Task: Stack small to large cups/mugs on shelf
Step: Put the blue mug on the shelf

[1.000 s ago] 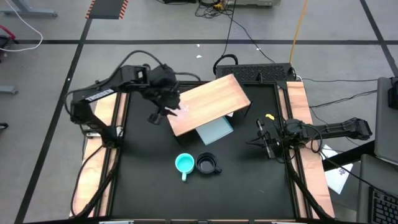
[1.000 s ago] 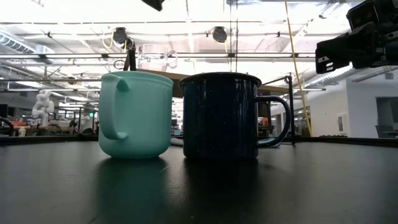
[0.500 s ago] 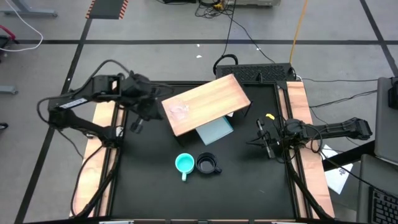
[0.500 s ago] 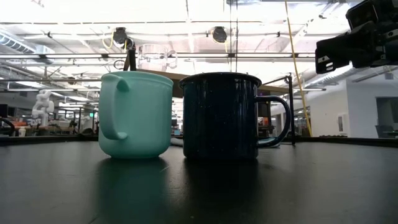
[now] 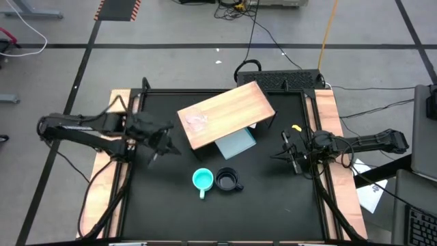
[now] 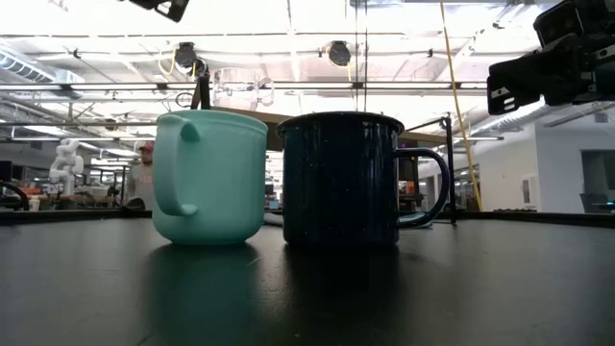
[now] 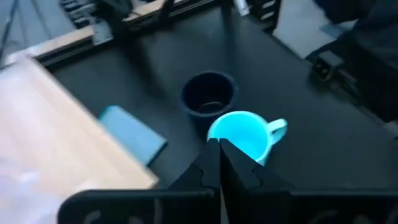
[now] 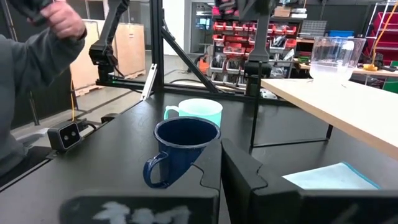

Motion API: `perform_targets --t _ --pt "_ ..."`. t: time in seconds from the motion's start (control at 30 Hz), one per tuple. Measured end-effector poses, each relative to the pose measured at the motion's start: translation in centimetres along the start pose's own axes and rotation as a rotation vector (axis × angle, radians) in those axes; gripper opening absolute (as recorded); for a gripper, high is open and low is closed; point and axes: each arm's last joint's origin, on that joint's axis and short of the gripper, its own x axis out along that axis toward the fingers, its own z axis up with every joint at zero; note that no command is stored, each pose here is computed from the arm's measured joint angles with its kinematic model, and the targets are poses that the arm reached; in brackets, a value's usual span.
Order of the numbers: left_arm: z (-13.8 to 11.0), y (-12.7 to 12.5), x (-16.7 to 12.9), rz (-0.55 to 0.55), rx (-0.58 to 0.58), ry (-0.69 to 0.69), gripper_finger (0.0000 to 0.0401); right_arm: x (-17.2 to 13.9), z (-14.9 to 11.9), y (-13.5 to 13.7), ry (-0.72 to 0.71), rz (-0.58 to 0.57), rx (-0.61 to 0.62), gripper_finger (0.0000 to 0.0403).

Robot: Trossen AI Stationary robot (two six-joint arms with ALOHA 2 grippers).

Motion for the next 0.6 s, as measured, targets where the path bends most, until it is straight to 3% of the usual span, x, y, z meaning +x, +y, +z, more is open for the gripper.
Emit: perform_targets --t 0.23,0.6 --pt "-2.8 -3.0 3.5 0.018 0.011 -0.067 0.0 0.0 0.0 0.0 0.002 0.0 -0.001 0.0" --pt "-5.5 -6.4 6.0 0.042 0.162 -0.247 0.0 0.0 0.0 0.0 0.003 0.0 -0.011 0.0"
